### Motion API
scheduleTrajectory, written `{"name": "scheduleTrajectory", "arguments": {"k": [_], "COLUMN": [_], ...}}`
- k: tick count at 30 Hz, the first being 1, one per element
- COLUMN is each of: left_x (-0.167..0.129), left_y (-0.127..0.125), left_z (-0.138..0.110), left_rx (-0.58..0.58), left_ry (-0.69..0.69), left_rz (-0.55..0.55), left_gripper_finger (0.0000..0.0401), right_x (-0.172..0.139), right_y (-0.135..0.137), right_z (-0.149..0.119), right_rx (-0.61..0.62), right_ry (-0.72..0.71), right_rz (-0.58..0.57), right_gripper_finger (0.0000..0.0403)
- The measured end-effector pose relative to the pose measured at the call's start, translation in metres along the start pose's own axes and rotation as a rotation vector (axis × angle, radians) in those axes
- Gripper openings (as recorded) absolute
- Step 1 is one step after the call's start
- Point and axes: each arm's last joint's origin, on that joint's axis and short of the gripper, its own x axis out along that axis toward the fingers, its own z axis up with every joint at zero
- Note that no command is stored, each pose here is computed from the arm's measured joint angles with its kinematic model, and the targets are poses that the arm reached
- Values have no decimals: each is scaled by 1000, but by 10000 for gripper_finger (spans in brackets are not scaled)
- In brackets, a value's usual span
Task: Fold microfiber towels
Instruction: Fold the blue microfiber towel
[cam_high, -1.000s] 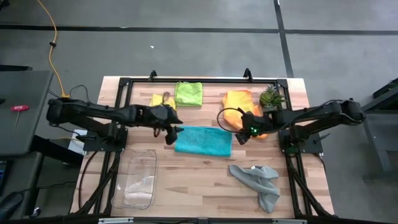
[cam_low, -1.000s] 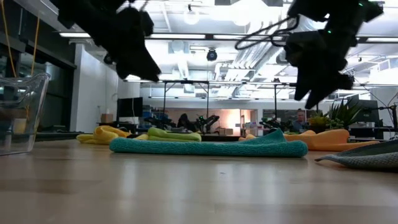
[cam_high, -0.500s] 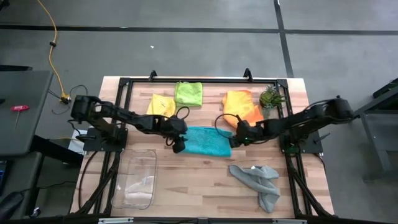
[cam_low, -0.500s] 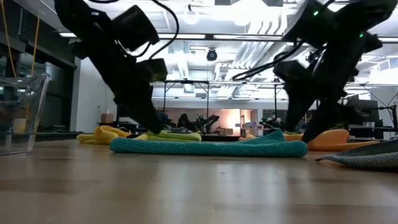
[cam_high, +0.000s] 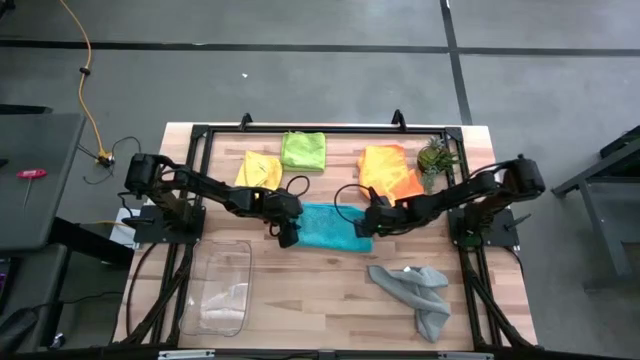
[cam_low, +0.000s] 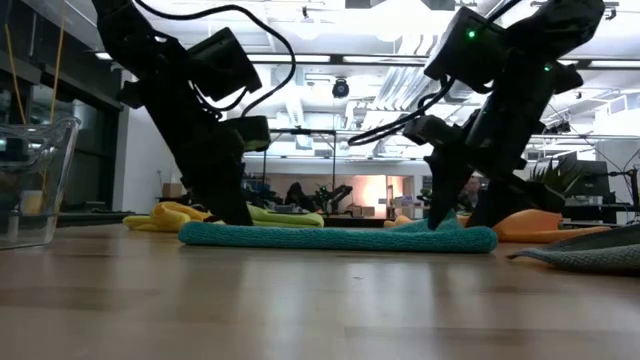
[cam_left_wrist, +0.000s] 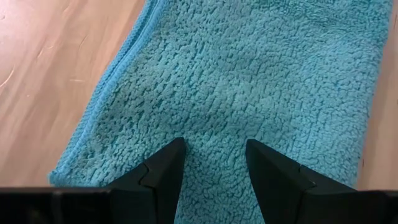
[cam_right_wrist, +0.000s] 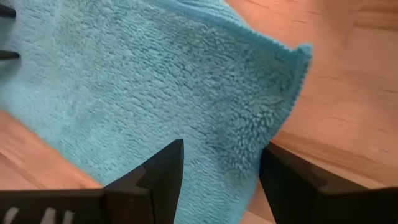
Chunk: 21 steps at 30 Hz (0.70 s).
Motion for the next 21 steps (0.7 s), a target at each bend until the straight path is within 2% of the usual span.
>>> {"name": "scheduleTrajectory", "arguments": {"k": [3, 6, 9, 13, 17, 21], "left_x": [-1, -1, 0, 0, 0, -1], "left_y": [0, 0, 0, -1, -2, -3], "left_z": [0, 1, 3, 4, 4, 4], "left_rx": [-21, -57, -83, -111, -133, -130], "left_ry": [-5, -21, -39, -49, -49, -41], "left_rz": [-1, 3, -2, -15, -30, -77], "left_gripper_finger": [165, 165, 165, 165, 165, 165], "right_x": [0, 1, 2, 3, -2, -16], "right_y": [1, 1, -4, -7, -7, -15], "right_z": [0, 1, 0, 0, 0, 1], "right_rx": [0, 20, 63, 51, 28, -50], "right_ry": [-6, -22, -38, -42, -43, -33], "right_rz": [5, -1, -15, -20, -27, -93], "right_gripper_finger": [181, 153, 102, 16, 10, 4]}}
